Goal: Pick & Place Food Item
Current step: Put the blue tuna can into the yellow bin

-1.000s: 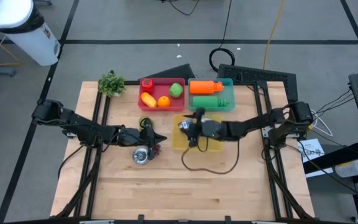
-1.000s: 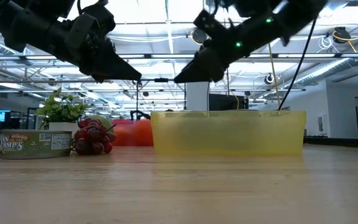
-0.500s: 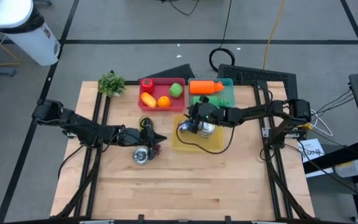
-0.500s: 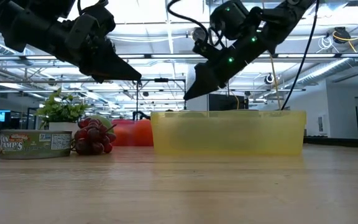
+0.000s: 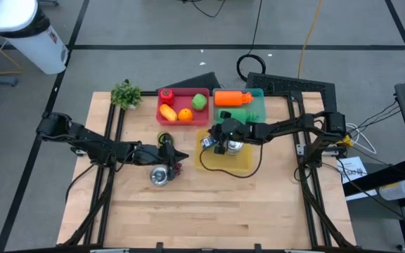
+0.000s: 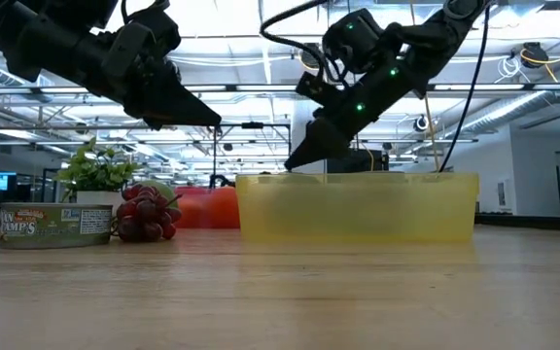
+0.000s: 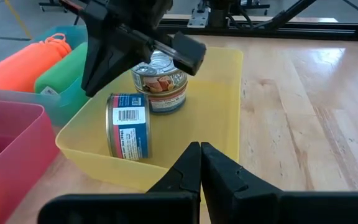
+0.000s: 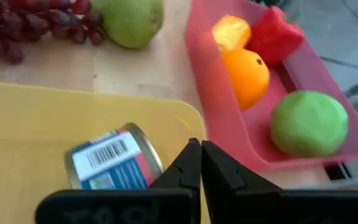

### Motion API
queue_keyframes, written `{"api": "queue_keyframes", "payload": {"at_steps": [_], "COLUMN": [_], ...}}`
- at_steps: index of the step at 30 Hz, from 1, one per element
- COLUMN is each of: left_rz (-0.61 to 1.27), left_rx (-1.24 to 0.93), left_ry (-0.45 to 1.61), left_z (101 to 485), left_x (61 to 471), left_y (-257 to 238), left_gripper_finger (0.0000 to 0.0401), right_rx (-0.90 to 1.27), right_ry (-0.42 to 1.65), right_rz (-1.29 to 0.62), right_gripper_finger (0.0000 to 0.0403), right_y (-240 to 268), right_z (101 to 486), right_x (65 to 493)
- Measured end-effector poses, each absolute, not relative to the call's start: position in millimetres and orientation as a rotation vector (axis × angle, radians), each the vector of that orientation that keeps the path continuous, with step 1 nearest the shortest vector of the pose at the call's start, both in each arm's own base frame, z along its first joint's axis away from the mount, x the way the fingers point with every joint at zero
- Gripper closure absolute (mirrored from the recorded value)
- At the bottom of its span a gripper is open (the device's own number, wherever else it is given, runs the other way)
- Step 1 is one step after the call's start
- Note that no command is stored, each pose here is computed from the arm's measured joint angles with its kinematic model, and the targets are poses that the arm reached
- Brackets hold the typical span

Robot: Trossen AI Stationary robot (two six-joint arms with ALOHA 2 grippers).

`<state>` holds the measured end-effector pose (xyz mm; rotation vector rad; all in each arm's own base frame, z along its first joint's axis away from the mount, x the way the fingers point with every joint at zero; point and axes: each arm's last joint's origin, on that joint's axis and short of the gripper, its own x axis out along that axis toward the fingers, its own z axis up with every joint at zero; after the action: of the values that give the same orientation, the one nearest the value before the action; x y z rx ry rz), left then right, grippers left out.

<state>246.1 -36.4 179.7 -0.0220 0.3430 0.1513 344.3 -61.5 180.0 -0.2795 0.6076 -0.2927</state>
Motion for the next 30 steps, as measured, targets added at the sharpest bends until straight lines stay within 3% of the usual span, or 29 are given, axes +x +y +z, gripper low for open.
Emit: {"api": "queue_keyframes", "payload": {"at_steps": [19,30], "left_rz": [0.154,0.163], "left_rx": [-0.022,-0.026], "left_ry": [0.364,0.360], "left_z": [178,178], "left_x": [245,245], "left_y": [-36,-36], "left_gripper_finger": [0.0391,0.0391], "right_rx": [-0.448,-0.431], "right_ry": [0.729,0.599], "right_rz": [-0.080,0.072], "right_gripper_finger": [0.0402,0.0402], "right_y": [-21,11], "right_z": [166,197], "right_x": [343,336]}}
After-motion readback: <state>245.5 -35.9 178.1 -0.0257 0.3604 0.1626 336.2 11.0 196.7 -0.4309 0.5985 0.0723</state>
